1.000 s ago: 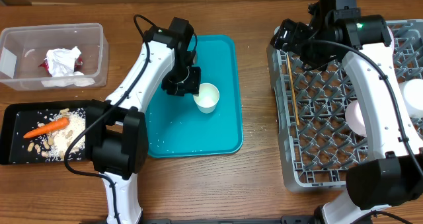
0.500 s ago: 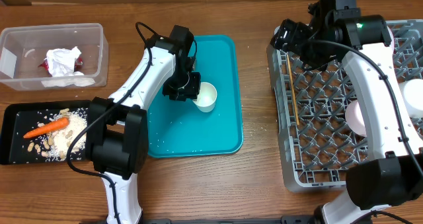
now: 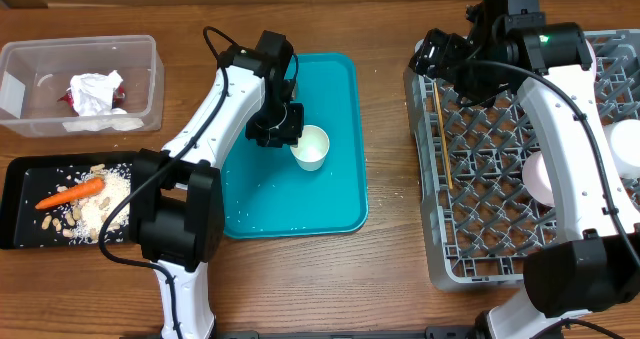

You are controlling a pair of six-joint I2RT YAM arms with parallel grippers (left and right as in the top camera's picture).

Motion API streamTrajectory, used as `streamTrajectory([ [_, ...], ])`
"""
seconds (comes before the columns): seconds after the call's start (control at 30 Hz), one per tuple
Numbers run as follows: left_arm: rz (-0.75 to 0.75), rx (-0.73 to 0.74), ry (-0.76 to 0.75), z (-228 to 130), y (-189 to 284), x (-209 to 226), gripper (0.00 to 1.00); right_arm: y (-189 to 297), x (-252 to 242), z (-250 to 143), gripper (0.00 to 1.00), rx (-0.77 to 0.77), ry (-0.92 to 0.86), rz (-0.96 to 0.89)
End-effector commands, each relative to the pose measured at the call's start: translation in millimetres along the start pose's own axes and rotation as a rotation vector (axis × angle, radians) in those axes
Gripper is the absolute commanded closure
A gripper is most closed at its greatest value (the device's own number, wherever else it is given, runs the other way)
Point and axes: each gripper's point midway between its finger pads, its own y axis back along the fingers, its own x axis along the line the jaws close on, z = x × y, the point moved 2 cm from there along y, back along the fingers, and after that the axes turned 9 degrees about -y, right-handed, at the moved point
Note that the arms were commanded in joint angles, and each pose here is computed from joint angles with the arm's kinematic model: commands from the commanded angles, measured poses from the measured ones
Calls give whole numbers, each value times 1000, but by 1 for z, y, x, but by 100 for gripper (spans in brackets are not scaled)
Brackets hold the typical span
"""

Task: Sort waste into correct bins and load items into the dishwasher rack

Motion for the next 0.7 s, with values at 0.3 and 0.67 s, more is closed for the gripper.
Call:
streamTrajectory([
  [0.3,-1,-15,10,5,5,0,96,8,6,4,0,-31,17,12],
  [0.67,-363,-104,-167,9,79,-57,96,8,6,4,0,-31,17,12],
])
